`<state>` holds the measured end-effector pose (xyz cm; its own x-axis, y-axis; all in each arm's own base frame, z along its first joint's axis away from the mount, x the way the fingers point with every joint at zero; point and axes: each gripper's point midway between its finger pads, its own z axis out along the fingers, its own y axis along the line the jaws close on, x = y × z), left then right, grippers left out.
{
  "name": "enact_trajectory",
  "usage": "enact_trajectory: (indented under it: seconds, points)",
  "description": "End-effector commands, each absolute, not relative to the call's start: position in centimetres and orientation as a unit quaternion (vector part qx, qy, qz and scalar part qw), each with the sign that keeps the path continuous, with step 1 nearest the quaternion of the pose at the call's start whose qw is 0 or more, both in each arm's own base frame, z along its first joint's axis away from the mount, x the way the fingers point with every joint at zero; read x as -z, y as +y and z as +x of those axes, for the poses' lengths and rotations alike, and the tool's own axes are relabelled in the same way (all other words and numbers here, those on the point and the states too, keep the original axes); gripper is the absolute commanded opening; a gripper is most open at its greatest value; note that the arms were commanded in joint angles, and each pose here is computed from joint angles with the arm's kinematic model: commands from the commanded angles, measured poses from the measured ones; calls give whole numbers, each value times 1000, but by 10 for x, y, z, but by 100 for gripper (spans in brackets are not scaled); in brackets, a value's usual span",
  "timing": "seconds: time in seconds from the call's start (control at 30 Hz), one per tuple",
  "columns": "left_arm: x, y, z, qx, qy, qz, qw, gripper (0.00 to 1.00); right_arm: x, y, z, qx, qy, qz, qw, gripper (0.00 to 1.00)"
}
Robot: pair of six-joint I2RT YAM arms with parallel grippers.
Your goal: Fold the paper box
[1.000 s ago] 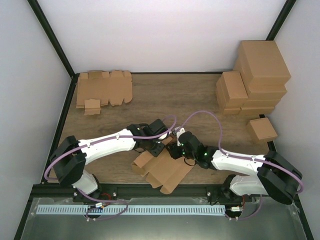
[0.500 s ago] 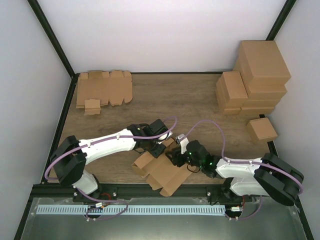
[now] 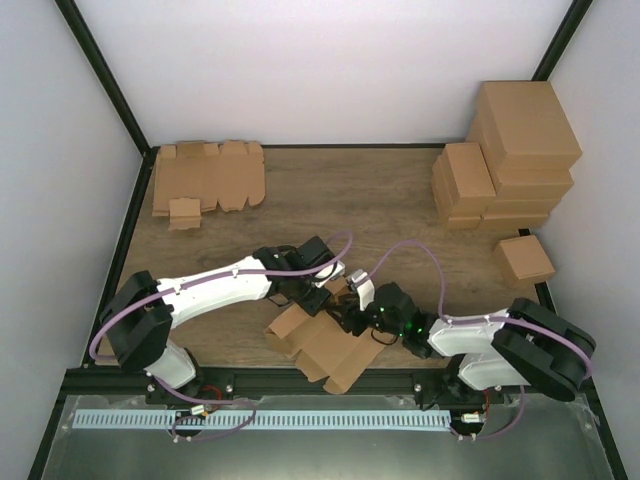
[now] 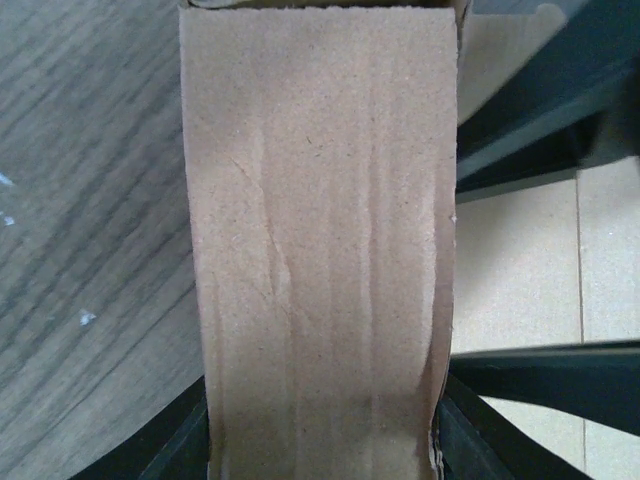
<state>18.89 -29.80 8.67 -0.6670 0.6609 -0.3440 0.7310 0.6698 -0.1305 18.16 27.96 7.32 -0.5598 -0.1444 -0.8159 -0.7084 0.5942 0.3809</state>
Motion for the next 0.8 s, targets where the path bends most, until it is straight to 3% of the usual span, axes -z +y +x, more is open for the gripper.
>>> enact_trajectory:
  seconds: [0.0,0.2,0.5,0.77]
  points:
    - [-109,-326,170,208,880,409,124,48,-94,290,194,-377,773,-262,439,51]
    - [-111,-328,165,219,878,411,112,48,-94,288,195,-380,765,-256,452,51]
    - [-82,-304,183,125,904,393,115,48,-102,276,192,-382,762,-238,466,53]
    - [-77,-302,195,97,909,384,130,48,-113,270,170,-410,757,-256,440,54]
